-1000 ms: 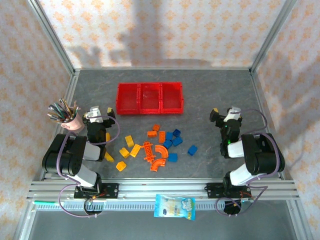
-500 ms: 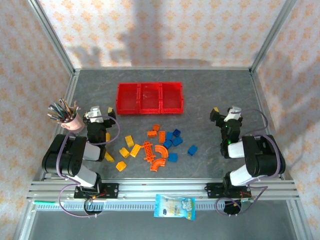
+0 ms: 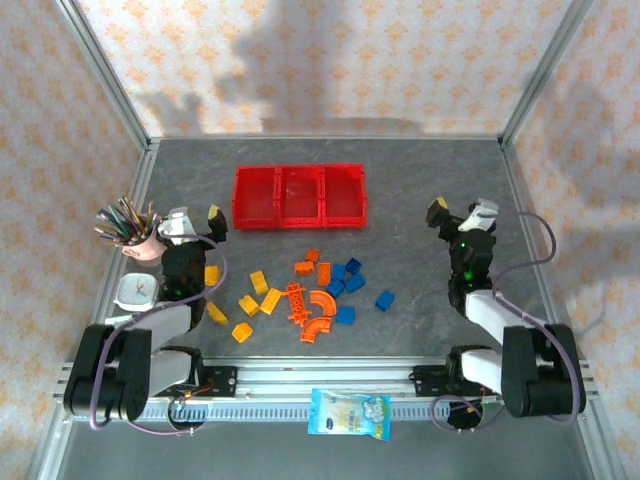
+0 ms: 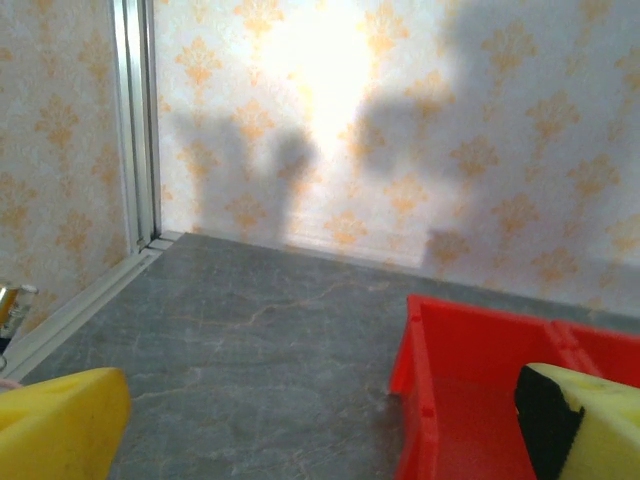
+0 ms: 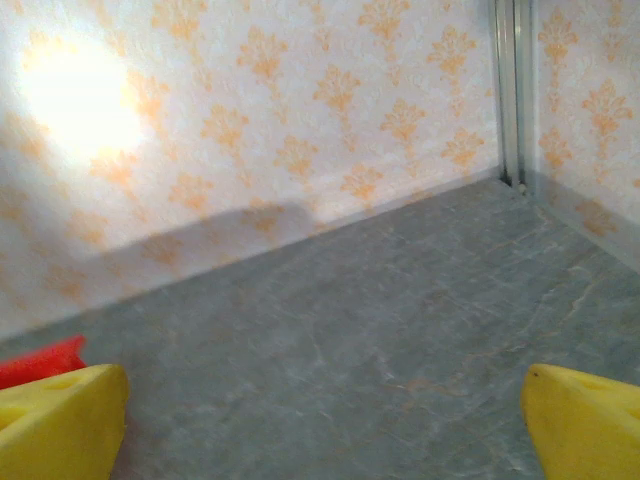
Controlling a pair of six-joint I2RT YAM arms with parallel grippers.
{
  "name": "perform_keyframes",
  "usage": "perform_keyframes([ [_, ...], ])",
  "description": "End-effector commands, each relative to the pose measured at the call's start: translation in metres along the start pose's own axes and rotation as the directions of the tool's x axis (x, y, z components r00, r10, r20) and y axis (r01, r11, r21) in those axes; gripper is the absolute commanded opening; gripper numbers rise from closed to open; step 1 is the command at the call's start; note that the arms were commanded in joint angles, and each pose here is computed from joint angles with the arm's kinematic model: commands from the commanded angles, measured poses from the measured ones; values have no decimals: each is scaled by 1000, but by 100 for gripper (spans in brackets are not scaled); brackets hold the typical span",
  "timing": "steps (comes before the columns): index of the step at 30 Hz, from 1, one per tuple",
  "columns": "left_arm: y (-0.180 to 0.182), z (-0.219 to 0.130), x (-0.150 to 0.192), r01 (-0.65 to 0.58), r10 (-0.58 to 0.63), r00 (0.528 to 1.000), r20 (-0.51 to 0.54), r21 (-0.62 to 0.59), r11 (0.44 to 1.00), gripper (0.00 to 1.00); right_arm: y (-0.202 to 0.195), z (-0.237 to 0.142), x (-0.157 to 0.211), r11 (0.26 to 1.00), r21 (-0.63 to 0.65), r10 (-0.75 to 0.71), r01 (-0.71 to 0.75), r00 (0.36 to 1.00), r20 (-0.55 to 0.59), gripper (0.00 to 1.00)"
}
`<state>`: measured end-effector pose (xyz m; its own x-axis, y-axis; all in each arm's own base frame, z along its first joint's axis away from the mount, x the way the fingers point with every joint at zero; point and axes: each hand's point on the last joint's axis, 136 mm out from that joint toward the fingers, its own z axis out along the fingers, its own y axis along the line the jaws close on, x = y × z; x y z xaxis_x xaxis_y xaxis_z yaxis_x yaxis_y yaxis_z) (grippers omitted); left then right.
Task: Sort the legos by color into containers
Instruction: Pick up the lego from the center of the table.
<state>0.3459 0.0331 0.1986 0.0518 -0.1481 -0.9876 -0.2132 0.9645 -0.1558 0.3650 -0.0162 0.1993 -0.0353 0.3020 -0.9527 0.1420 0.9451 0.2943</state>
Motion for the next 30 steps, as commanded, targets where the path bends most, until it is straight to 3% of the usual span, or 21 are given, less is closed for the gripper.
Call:
perform_keyframes([
  [1, -7, 2, -7, 98, -97, 994, -54, 23, 995, 100, -8, -3, -2, 974, 77, 218, -214, 975, -49, 100],
  [3, -9, 0, -11, 198, -195, 978, -68, 28, 980, 100, -19, -6, 8, 934, 169, 333, -315, 939, -91, 100],
  [8, 2, -11, -1, 396, -397, 916, -66, -26, 918, 100, -3, -4, 24, 935, 139, 352, -328, 908, -227, 100],
  [15, -23, -17, 13, 455, -436, 866, -245, 27, 890, 99, 19, -8, 43, 958, 95, 287, -271, 878, -384, 100],
  [23, -64, -38, 31, 478, -425, 801, -423, 22, 878, 99, 60, -22, 77, 969, -10, 197, -248, 794, -575, 100],
  [30, -111, -64, 62, 473, -374, 709, -597, 10, 881, 99, 104, -42, 101, 981, -113, 41, -156, 745, -666, 100],
])
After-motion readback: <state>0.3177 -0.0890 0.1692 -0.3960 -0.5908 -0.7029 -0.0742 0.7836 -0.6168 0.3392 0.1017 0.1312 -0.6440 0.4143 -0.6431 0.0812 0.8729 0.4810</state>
